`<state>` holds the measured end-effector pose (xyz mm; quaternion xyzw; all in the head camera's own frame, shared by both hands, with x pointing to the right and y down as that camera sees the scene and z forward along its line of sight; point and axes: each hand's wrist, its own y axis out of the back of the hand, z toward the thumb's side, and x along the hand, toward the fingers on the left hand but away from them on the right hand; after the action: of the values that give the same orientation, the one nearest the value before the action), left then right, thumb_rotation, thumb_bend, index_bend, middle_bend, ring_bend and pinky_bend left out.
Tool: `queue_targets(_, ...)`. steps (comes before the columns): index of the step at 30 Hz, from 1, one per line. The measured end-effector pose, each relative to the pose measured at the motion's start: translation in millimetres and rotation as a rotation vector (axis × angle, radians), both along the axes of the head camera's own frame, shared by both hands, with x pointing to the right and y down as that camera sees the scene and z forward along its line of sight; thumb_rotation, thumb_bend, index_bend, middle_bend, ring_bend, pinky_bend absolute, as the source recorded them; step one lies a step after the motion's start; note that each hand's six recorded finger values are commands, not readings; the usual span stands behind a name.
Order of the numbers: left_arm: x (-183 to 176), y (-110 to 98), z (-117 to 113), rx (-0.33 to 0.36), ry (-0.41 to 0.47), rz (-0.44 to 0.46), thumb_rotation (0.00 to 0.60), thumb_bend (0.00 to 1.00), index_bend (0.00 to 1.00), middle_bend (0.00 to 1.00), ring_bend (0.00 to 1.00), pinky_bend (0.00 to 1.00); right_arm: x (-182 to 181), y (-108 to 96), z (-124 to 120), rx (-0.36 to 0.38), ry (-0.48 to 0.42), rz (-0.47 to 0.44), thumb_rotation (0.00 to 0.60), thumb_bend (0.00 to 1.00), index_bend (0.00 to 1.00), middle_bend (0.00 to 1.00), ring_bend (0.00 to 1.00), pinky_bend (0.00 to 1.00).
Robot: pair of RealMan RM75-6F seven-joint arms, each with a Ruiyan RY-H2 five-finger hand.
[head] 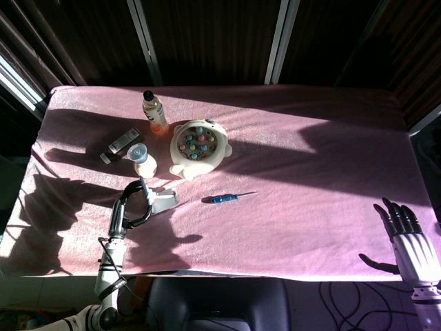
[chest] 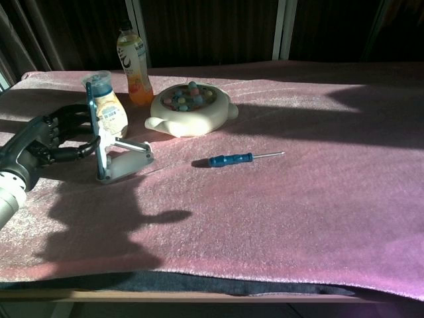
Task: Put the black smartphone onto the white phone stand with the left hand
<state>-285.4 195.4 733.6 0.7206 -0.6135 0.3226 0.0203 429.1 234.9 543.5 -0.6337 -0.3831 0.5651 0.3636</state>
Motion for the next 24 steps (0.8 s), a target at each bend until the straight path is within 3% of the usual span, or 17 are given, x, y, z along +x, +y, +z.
queue_targets(3, 1, 0, 0, 0.001, 0.011, 0.000, 0.600, 0.45, 0.71, 0.81, 0.45, 0.06, 0, 0, 0, -0.001, 0.001, -0.002, 0.600, 0.15, 0.00, 0.00, 0.00, 0.00)
queue_targets(12, 3, -3, 1, 0.003, 0.036, -0.003, 0.600, 0.41, 0.38, 0.57, 0.30, 0.02, 0, 0, 0, -0.002, 0.002, -0.003, 0.600, 0.15, 0.00, 0.00, 0.00, 0.00)
queue_targets(21, -3, -10, 0, 0.004, 0.048, -0.018, 0.600, 0.41, 0.37, 0.55, 0.27, 0.01, 0, 1, 1, -0.003, 0.005, -0.005, 0.600, 0.15, 0.00, 0.00, 0.00, 0.00)
queue_targets(24, -2, -11, 0, -0.001, 0.052, -0.013, 0.600, 0.40, 0.37, 0.50, 0.23, 0.01, 0, 1, 0, -0.003, 0.004, -0.006, 0.600, 0.15, 0.00, 0.00, 0.00, 0.00)
